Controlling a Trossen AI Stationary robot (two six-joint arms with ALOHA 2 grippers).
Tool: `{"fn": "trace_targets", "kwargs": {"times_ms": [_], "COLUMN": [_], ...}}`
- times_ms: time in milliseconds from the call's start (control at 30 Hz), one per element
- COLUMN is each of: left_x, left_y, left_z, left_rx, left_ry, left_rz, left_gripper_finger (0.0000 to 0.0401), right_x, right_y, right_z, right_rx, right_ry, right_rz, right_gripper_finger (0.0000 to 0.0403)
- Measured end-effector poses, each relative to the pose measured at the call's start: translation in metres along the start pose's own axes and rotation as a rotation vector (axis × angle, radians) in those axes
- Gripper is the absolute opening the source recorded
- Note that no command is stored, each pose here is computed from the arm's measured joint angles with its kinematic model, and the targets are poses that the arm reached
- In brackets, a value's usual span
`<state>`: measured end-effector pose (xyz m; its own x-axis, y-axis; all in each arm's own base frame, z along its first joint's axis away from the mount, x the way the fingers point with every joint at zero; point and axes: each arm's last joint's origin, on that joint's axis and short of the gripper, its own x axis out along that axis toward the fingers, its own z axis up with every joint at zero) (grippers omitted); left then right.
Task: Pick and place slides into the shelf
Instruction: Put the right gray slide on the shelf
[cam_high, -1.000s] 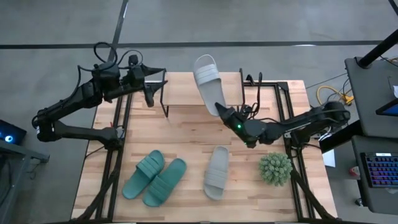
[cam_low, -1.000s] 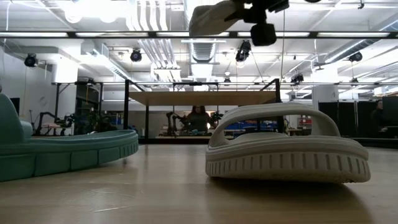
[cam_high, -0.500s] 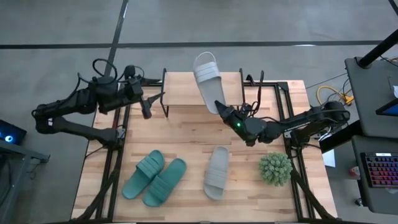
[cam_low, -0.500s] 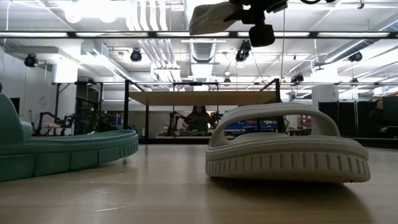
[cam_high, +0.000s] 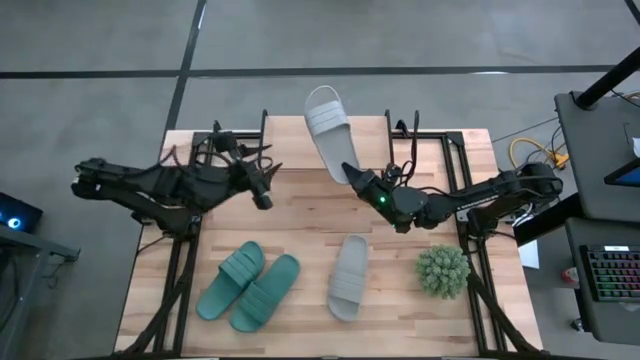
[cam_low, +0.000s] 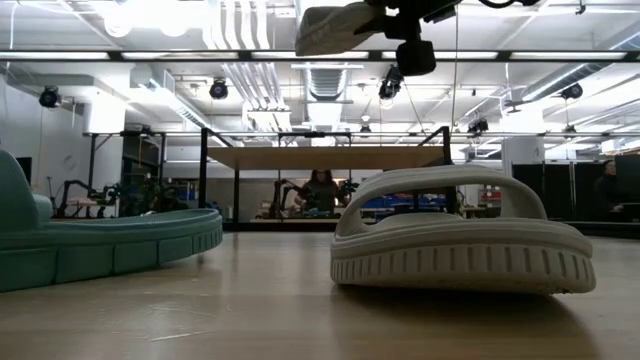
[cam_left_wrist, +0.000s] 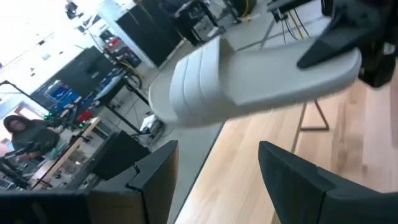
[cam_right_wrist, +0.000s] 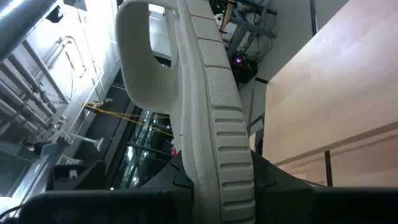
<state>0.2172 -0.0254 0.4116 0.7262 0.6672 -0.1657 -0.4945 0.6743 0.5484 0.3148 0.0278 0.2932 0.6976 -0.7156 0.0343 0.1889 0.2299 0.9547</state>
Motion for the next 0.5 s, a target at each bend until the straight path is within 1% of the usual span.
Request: {"fn": "trace_targets", "kwargs": {"times_ms": [100, 200, 267, 500], "left_x": [0.006, 0.011, 0.015, 0.027], "left_y": [-0.010, -0.016, -0.021, -0.038], "left_z": [0.008, 0.016, 0.020, 0.025], "left_rx": [-0.031, -0.028, -0.007, 0.109], "left_ry": [-0.017, -0.039, -0.051, -0.055], "left_rz": [0.043, 0.091, 0.114, 0.122], "left_gripper_finger": [0.0207, 0.0207, 0.0207, 0.0207], "right_x": [0.000, 0.000, 0.000, 0.000], "right_y": [0.000, -0.001, -0.001, 0.001], "right_z": [-0.001, -0.001, -0.002, -0.003], "right_rx": [-0.006, -0.010, -0.010, -0.025], "right_ry": [0.017, 0.031, 0.041, 0.080], "right_rz": [0.002, 0.003, 0.007, 0.025], "right_gripper_finger": [0.0049, 0.0049, 0.0049, 0.0049]}}
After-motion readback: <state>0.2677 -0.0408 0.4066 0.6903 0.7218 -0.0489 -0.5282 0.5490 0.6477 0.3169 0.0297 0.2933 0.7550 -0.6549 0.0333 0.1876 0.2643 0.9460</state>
